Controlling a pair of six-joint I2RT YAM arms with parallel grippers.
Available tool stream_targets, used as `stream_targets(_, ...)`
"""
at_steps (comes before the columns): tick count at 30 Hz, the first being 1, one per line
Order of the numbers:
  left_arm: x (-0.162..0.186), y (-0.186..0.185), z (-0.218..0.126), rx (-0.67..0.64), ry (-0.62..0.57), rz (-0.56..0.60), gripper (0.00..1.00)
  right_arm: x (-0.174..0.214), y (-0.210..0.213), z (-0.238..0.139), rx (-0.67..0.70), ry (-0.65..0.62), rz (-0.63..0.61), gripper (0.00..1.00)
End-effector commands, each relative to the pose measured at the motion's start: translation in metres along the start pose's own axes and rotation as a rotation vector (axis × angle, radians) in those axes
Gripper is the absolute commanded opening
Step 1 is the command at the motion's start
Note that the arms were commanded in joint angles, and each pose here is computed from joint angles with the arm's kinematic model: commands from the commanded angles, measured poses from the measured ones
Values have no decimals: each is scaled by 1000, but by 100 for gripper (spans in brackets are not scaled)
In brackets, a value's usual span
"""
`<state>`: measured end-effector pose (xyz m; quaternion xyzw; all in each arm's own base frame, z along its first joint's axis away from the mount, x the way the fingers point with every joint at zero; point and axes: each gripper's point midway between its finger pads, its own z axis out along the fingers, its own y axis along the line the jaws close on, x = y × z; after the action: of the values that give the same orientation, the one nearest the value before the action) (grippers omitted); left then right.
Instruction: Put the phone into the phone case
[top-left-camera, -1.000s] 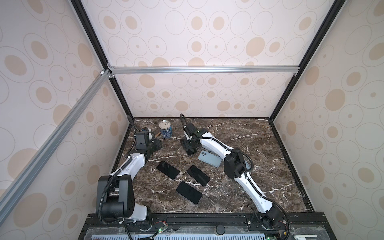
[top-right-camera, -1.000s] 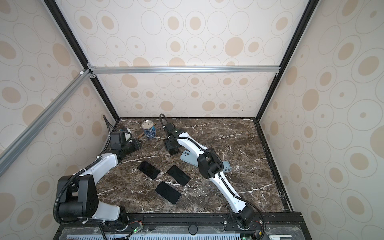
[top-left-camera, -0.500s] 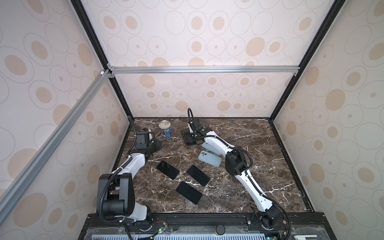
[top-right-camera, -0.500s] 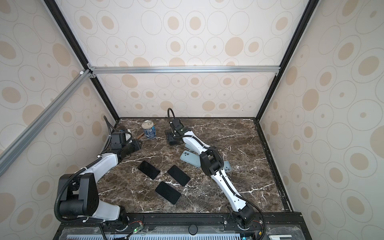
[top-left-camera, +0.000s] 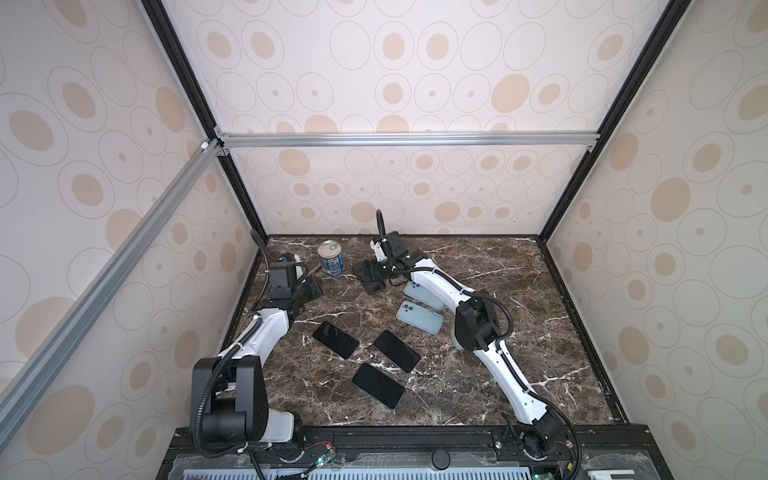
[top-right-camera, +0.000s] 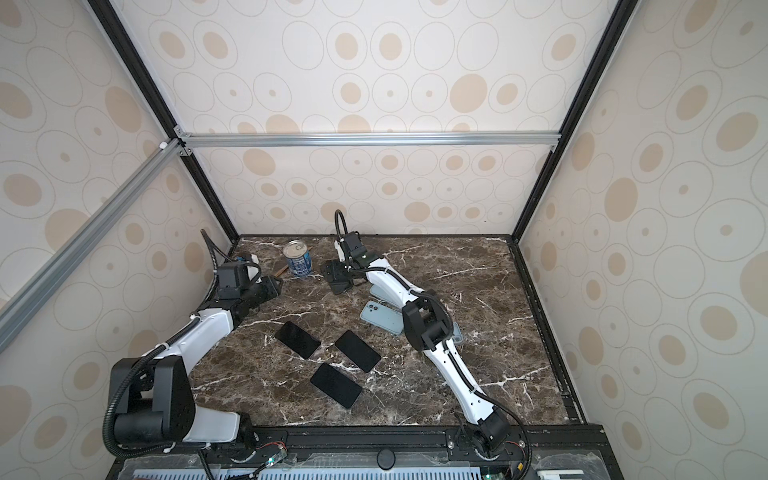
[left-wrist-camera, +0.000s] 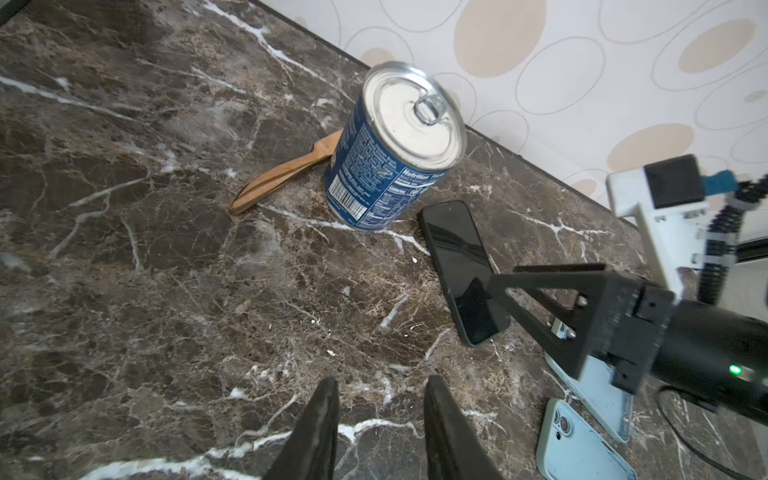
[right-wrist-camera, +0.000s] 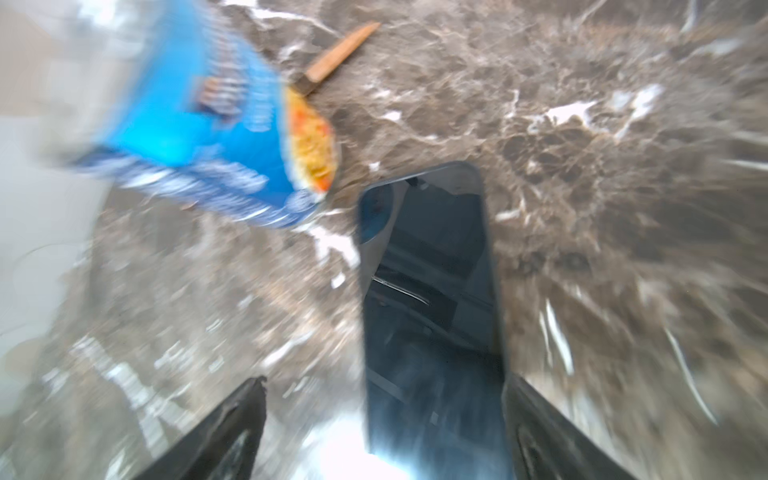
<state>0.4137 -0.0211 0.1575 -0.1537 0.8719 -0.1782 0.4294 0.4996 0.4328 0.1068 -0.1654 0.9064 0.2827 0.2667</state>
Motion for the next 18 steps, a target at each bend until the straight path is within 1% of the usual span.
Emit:
stream_targets(1, -7, -22, -8, 58, -34, 19, 35, -18, 55, -84, -74, -58, -109, 90)
stream_targets(3, -3, -38, -10, 83, -26, 45, 35, 0, 62, -108, -82, -42, -150, 90)
stream_targets(6, 7, -75, -17, 143, -16, 108, 35, 47, 59, -139, -77, 5, -191, 89)
stream_targets(9, 17, -116, -33, 211, -40, 210, 35, 104, 48, -162, -29, 61, -255, 88)
stream_targets(11, 27, -136, -46, 273, -40, 242, 36, 142, 45, -169, -3, 109, -319, 89)
stream_targets(14, 44, -143, -61, 324, -32, 279, 36, 193, 40, -172, 28, 171, -419, 91)
stream_targets(16, 58, -135, -65, 310, -22, 310, 37, 219, 38, -170, 50, 204, -485, 93)
stream_targets(18, 71, -123, -68, 290, -7, 312, 37, 235, 33, -164, 72, 243, -514, 95)
